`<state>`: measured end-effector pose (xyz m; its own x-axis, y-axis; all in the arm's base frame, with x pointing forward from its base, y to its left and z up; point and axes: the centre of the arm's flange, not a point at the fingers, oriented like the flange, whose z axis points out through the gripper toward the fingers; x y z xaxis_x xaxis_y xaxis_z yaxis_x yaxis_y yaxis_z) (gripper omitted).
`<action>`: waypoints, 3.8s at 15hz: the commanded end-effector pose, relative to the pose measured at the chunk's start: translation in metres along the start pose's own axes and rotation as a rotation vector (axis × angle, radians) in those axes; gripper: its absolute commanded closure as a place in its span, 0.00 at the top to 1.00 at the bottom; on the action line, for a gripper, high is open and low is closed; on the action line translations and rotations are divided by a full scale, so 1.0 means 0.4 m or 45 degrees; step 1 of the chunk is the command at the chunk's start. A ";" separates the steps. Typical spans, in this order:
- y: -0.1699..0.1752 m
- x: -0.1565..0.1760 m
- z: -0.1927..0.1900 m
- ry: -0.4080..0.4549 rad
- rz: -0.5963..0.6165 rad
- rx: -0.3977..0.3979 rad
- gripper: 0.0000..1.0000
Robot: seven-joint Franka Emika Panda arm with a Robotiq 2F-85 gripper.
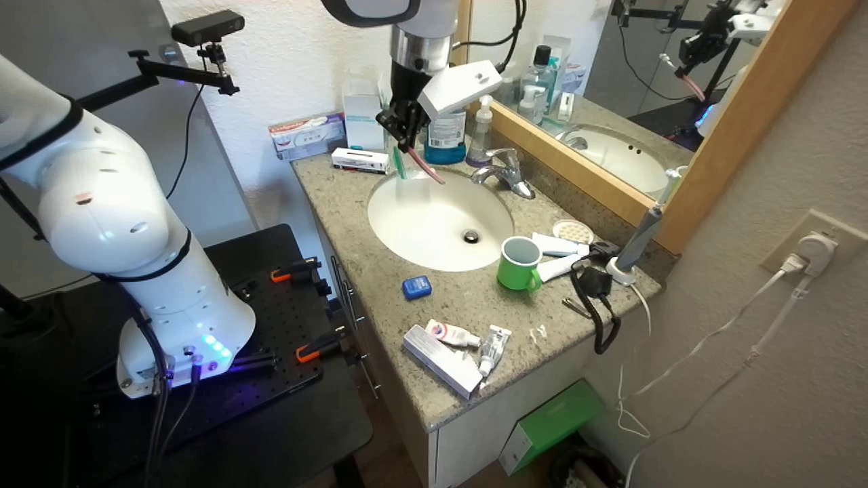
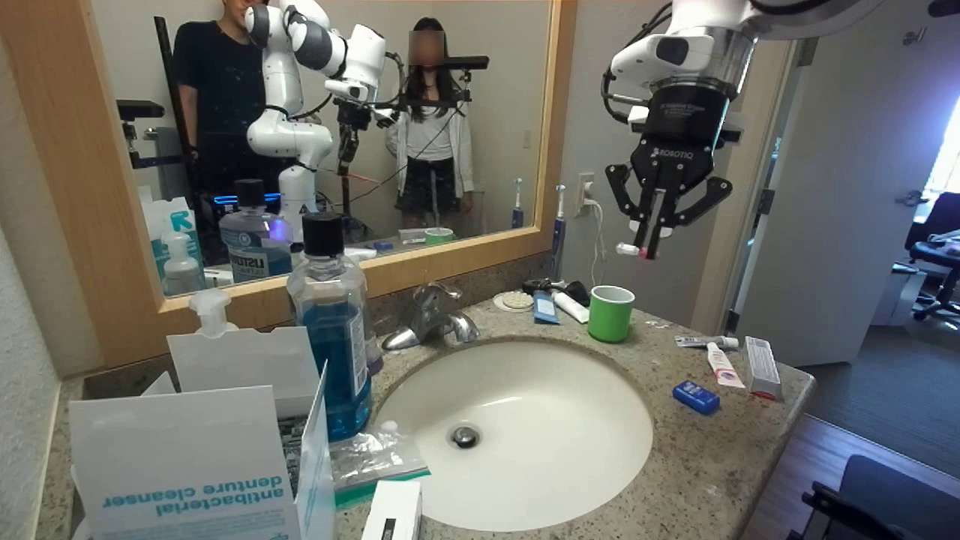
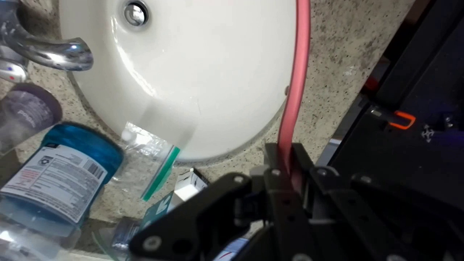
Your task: Put the toothbrush into the green cup
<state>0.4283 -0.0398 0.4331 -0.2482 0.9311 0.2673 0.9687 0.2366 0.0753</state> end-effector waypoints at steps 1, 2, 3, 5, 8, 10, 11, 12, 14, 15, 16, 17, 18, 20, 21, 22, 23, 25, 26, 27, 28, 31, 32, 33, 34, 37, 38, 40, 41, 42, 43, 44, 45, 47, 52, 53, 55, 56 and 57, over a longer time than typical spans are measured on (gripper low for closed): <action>0.056 -0.098 -0.021 0.128 0.117 -0.056 0.03; 0.064 -0.121 -0.024 0.156 0.164 -0.077 0.03; 0.073 -0.145 -0.027 0.182 0.200 -0.096 0.03; 0.092 -0.186 -0.034 0.229 0.275 -0.126 0.03; 0.123 -0.237 -0.048 0.297 0.348 -0.169 0.03; 0.139 -0.270 -0.063 0.355 0.399 -0.186 0.03; 0.150 -0.275 -0.082 0.382 0.420 -0.192 0.03; 0.159 -0.285 -0.096 0.401 0.436 -0.197 0.03; 0.170 -0.301 -0.114 0.444 0.440 -0.203 0.03; 0.175 -0.307 -0.122 0.461 0.432 -0.207 0.03; 0.140 -0.287 -0.096 0.414 0.456 -0.206 0.03; 0.143 -0.294 -0.101 0.415 0.459 -0.208 0.11; 0.142 -0.296 -0.098 0.415 0.462 -0.205 0.11; 0.141 -0.296 -0.094 0.416 0.463 -0.202 0.11; 0.142 -0.295 -0.093 0.416 0.462 -0.201 0.11; 0.143 -0.294 -0.093 0.417 0.461 -0.201 0.11; 0.143 -0.293 -0.093 0.417 0.461 -0.200 0.03; 0.155 -0.296 -0.081 0.442 0.492 -0.183 0.03; 0.164 -0.307 -0.079 0.456 0.511 -0.170 0.03; 0.169 -0.318 -0.075 0.473 0.523 -0.156 0.03; 0.174 -0.331 -0.071 0.499 0.534 -0.132 0.03; 0.175 -0.368 -0.066 0.544 0.557 -0.109 0.03; 0.175 -0.384 -0.068 0.569 0.572 -0.096 0.03; 0.175 -0.399 -0.071 0.592 0.581 -0.084 0.03; 0.173 -0.417 -0.075 0.605 0.596 -0.084 0.03; 0.171 -0.465 -0.087 0.655 0.629 -0.074 0.03; 0.169 -0.477 -0.092 0.666 0.642 -0.069 0.03; 0.166 -0.494 -0.096 0.687 0.644 -0.049 0.03; 0.167 -0.504 -0.094 0.703 0.645 -0.033 0.03; 0.167 -0.514 -0.092 0.721 0.645 -0.017 0.03; 0.168 -0.528 -0.084 0.737 0.649 0.000 0.03; 0.170 -0.543 -0.076 0.755 0.657 0.018 0.03; 0.172 -0.561 -0.065 0.775 0.668 0.036 0.03; 0.175 -0.602 -0.040 0.821 0.681 0.073 0.03; 0.179 -0.686 0.018 0.932 0.705 0.109 0.03; 0.178 -0.696 0.026 0.957 0.704 0.113 0.03; 0.180 -0.712 0.035 0.994 0.694 0.121 0.03; 0.183 -0.720 0.038 1.007 0.683 0.124 0.03; 0.187 -0.727 0.040 1.021 0.678 0.129 0.03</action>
<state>0.5564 -0.2784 0.3396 0.3343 0.5014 0.7980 0.9413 -0.1355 -0.3092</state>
